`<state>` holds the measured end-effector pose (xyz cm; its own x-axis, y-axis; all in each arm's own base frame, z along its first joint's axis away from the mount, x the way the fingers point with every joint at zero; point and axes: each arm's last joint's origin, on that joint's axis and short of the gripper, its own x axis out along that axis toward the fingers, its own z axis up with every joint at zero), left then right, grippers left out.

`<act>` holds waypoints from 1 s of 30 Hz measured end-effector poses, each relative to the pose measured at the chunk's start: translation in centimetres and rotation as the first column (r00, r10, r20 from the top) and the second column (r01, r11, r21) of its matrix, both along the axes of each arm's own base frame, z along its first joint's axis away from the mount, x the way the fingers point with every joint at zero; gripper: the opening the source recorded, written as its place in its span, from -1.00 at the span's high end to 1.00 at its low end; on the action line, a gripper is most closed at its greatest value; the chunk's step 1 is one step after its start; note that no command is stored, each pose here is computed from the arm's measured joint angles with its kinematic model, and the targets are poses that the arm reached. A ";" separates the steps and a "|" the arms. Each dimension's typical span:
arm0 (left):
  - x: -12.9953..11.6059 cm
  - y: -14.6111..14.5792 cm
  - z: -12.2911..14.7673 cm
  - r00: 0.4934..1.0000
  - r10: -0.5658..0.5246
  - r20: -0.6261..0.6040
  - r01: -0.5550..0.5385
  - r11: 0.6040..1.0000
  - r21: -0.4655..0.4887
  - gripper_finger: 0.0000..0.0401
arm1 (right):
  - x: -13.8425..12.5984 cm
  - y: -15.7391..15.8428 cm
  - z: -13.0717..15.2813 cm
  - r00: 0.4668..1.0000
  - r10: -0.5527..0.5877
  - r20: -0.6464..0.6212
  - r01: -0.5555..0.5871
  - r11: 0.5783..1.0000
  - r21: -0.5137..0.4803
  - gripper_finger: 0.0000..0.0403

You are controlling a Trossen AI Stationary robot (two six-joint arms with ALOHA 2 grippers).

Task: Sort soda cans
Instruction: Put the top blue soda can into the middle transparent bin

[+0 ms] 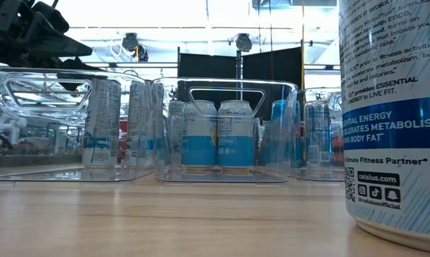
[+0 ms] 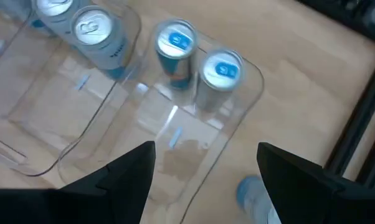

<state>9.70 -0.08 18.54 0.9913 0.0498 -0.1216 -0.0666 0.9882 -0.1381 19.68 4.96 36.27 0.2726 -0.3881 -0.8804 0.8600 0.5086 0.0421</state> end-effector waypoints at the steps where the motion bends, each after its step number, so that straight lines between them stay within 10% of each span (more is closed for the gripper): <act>1: 0.0 0.0 0.0 1.000 0.000 0.000 0.000 1.000 0.000 -0.81 | -0.7 0.1 -0.3 1.000 -0.022 0.005 0.022 1.000 0.006 -0.36; 10: 0.0 0.0 0.0 1.000 0.000 0.000 0.000 1.000 0.000 -0.81 | -5.9 -0.9 -5.1 0.988 -0.149 -0.040 0.151 0.986 0.067 -0.36; 30: 0.0 0.0 0.0 1.000 0.000 0.000 0.000 1.000 0.000 -0.81 | -8.5 -1.6 -8.7 0.976 -0.170 -0.139 0.187 0.975 0.122 -0.39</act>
